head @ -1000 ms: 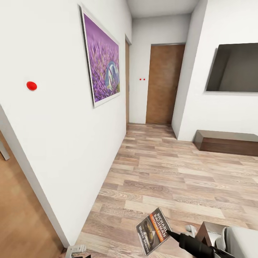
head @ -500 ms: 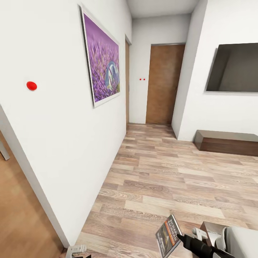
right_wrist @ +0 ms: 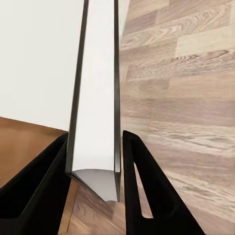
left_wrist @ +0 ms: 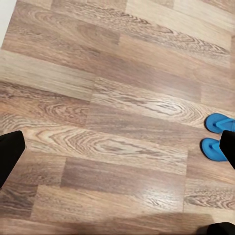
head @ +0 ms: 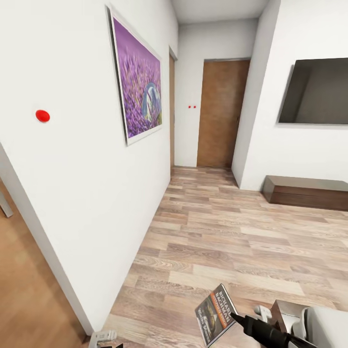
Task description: In the bedroom, move the book from the bed onto either nightstand, and place the two sandals side by side next to the bed.
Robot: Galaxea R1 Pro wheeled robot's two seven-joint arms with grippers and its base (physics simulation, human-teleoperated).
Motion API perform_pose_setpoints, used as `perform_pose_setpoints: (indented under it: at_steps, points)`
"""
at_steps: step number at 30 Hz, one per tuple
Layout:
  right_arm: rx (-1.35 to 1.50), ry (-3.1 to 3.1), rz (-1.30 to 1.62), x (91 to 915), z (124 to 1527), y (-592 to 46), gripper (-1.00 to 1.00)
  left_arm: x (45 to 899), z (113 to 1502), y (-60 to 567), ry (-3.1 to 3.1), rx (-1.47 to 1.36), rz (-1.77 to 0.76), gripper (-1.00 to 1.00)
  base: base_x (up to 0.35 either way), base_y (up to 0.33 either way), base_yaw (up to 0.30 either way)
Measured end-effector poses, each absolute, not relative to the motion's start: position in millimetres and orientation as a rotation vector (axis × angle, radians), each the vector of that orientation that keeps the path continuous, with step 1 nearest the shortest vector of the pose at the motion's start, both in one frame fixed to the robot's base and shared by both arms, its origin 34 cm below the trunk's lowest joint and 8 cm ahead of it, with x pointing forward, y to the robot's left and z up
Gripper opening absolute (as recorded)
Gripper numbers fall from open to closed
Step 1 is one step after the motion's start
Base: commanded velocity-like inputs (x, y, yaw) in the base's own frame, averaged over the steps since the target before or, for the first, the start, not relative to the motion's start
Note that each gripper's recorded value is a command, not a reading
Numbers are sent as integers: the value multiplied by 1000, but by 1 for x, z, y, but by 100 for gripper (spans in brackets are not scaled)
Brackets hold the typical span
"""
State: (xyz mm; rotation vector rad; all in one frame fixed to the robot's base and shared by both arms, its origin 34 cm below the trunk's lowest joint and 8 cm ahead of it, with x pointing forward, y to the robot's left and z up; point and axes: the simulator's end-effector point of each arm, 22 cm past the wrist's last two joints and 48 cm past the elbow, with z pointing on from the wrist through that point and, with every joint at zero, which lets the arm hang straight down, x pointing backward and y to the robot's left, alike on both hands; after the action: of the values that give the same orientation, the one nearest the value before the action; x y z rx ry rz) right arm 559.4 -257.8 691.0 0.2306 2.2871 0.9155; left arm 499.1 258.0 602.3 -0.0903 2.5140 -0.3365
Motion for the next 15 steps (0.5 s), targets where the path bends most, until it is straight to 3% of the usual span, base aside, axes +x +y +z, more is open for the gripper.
perform_pose_setpoints:
  at_steps: [9,15]
  points:
    - [238,2295,933,554,688,-252,-100,500,603,259,2513,-90,-334,100,129,98,0]
    - [240,2297,935,553,688,-251,-100,499,603,260,2513,-90,-334,100,234,140,0]
